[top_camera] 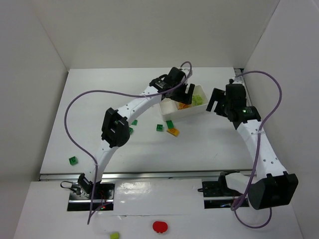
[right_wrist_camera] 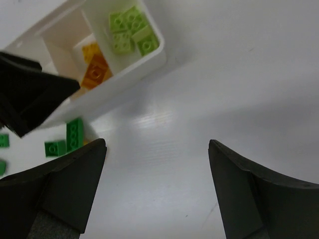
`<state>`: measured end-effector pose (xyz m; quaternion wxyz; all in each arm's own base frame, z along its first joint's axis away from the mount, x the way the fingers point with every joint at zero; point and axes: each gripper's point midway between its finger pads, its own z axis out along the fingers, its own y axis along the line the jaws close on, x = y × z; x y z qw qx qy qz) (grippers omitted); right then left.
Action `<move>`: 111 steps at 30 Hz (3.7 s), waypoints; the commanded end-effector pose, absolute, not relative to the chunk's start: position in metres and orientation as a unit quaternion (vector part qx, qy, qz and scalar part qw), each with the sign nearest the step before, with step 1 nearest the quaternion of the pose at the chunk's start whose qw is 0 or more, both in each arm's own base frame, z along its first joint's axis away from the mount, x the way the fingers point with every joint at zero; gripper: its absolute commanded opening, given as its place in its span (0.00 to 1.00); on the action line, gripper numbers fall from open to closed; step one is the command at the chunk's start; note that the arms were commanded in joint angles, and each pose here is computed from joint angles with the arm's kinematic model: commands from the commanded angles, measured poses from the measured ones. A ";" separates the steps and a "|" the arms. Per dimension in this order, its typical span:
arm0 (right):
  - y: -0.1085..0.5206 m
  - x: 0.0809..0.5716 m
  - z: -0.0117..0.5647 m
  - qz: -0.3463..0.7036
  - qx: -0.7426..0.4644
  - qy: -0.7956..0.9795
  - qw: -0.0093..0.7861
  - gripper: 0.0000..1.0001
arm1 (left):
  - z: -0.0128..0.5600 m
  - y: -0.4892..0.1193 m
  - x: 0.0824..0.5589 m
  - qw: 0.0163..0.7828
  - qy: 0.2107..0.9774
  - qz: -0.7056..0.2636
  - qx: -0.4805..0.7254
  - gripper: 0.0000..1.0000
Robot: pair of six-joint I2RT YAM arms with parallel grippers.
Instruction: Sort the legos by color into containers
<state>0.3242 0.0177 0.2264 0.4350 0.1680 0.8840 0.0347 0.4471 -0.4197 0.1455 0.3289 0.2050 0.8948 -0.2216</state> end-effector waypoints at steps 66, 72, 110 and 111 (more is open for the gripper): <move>0.172 0.466 0.180 0.010 -0.040 0.904 0.425 0.34 | 0.207 -0.159 0.403 0.309 0.945 -0.109 -0.010 0.84; 0.166 0.493 0.157 -0.003 -0.038 0.912 0.409 0.34 | 0.173 -0.154 0.397 0.258 0.961 -0.095 -0.018 0.84; 0.242 0.294 0.145 0.089 -0.119 0.919 0.366 0.91 | 0.044 -0.155 0.461 0.168 0.982 0.030 -0.079 0.55; 0.241 0.296 0.146 0.084 -0.116 0.918 0.369 0.91 | 0.045 -0.156 0.464 0.174 0.981 0.027 -0.079 0.52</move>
